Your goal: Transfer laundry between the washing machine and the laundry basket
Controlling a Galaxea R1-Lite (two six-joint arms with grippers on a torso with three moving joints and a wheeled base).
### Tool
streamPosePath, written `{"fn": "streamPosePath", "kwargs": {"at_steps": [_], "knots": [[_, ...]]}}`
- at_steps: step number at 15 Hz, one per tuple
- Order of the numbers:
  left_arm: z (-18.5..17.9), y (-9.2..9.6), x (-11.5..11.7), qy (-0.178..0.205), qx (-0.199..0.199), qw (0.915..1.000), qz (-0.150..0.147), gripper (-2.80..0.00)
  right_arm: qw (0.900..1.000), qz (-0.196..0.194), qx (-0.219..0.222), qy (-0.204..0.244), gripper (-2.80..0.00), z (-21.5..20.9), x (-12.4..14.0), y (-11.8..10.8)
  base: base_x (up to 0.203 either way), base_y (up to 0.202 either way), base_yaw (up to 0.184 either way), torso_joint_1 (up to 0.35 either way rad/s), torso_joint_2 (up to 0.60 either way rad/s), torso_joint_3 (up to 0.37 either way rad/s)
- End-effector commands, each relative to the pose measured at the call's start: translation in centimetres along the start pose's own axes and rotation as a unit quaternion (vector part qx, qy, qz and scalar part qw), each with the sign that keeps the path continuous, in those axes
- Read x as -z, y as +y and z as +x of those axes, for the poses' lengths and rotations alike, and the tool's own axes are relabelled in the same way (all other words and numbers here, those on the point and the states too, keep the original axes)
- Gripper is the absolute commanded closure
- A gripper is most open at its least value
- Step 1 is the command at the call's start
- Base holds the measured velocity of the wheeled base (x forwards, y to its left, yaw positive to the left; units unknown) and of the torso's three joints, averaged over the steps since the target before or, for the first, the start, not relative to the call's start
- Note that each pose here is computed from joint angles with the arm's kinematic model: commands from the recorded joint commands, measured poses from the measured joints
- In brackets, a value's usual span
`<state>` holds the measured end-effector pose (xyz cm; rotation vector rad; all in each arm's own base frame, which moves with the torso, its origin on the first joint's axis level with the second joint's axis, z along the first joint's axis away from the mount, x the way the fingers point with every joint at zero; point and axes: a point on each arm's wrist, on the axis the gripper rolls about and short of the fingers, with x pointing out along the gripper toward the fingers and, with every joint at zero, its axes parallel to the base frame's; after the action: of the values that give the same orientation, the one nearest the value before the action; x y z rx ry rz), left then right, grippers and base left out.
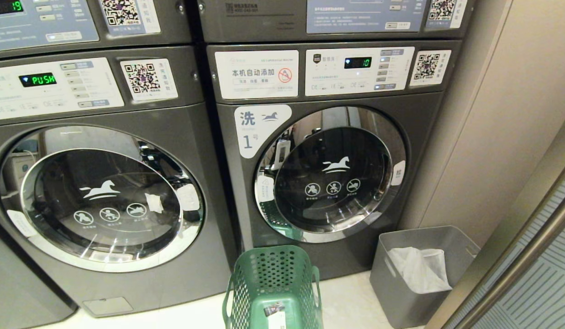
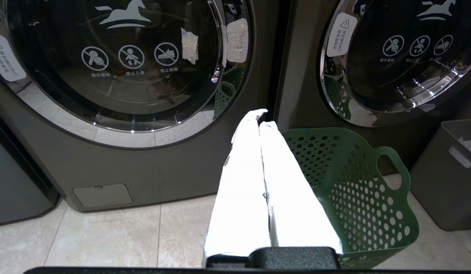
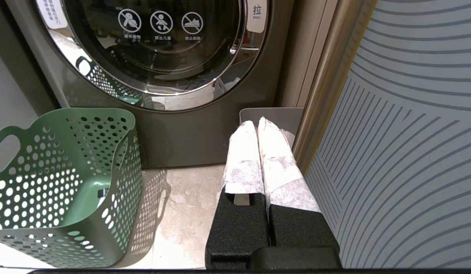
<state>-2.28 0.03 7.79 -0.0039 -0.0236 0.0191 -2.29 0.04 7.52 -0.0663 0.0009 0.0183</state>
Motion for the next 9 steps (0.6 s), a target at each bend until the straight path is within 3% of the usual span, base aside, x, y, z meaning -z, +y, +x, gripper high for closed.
{"fn": "streamPosePath", "kwargs": {"at_steps": [1, 3, 6, 7, 9], "knots": [[0.1, 0.0, 0.3, 0.007, 0.001, 0.9999, 0.011, 0.00, 1.000, -0.003, -0.001, 0.000, 0.00, 0.0, 0.0, 0.0, 0.000, 0.000, 0.000, 0.000, 0.00, 0.000], [-0.3, 0.0, -1.1, -0.016, 0.000, 0.9998, 0.014, 0.00, 1.000, -0.006, 0.001, 0.000, 0.00, 0.0, 0.0, 0.0, 0.000, 0.000, 0.000, 0.000, 0.00, 0.000], [-1.5, 0.0, -8.4, -0.066, 0.005, 0.9977, 0.013, 0.00, 1.000, -0.006, 0.002, 0.001, 0.00, 0.0, 0.0, 0.0, 0.000, 0.000, 0.000, 0.000, 0.00, 0.000], [-0.9, 0.0, -11.0, -0.057, 0.008, 0.9983, 0.011, 0.00, 1.000, -0.007, 0.002, 0.001, 0.00, 0.0, 0.0, 0.0, 0.000, 0.000, 0.000, 0.000, 0.00, 0.000], [3.1, -0.1, -15.1, 0.011, 0.011, 0.9999, -0.002, 0.00, 1.000, -0.008, 0.001, 0.001, 0.00, 0.0, 0.0, 0.0, 0.000, 0.000, 0.000, 0.000, 0.00, 0.000]]}}
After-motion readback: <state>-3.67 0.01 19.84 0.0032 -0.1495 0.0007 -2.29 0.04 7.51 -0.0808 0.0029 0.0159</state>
